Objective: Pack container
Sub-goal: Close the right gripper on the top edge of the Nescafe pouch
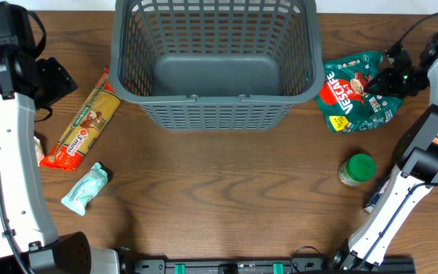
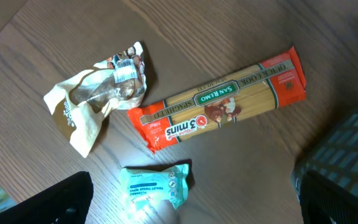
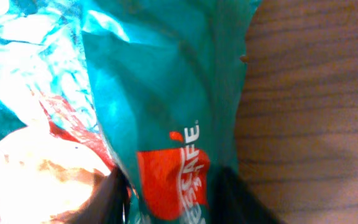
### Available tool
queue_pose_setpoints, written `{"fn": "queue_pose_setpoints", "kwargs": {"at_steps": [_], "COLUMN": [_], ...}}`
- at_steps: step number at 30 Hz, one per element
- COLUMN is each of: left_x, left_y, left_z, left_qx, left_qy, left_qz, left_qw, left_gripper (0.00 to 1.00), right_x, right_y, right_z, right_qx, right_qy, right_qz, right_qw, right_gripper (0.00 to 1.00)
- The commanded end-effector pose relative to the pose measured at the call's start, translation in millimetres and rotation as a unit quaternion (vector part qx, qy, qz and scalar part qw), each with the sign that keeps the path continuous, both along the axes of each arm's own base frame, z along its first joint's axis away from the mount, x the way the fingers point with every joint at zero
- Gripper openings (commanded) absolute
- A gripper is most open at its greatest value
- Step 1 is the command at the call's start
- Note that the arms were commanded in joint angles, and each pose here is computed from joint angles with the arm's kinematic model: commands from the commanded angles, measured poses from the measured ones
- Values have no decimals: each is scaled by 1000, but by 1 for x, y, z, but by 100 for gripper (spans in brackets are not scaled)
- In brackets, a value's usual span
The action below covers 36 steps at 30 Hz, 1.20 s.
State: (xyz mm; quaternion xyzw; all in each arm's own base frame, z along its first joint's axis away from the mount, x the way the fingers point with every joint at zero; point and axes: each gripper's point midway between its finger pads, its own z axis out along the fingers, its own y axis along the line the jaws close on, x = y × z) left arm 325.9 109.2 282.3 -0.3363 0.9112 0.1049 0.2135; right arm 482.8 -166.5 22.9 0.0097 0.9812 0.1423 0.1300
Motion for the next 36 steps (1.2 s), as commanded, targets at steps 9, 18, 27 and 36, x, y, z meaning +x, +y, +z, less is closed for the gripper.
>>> {"fn": "queue_pose_setpoints", "kwargs": {"at_steps": [9, 18, 27, 36], "left_x": [-6, -8, -8, -8], "left_y": [3, 3, 3, 3], "left_z": [5, 4, 4, 4], "left_qx": [14, 17, 21, 24], "left_qy": [2, 10, 15, 18], "left_qz": [-3, -13, -25, -34], "left_qw": [1000, 1000, 999, 999], "left_gripper": [92, 92, 92, 92], "right_x": [-34, -21, -36, -45], "right_y": [4, -17, -27, -24], "right_z": [-58, 67, 158, 159], "right_qx": [-17, -91, -159, -158], "right_qy": [117, 21, -46, -31], "right_qz": [-40, -97, -118, -117], "right_qw": [992, 991, 979, 980], "right_gripper": [1, 1, 1, 1]}}
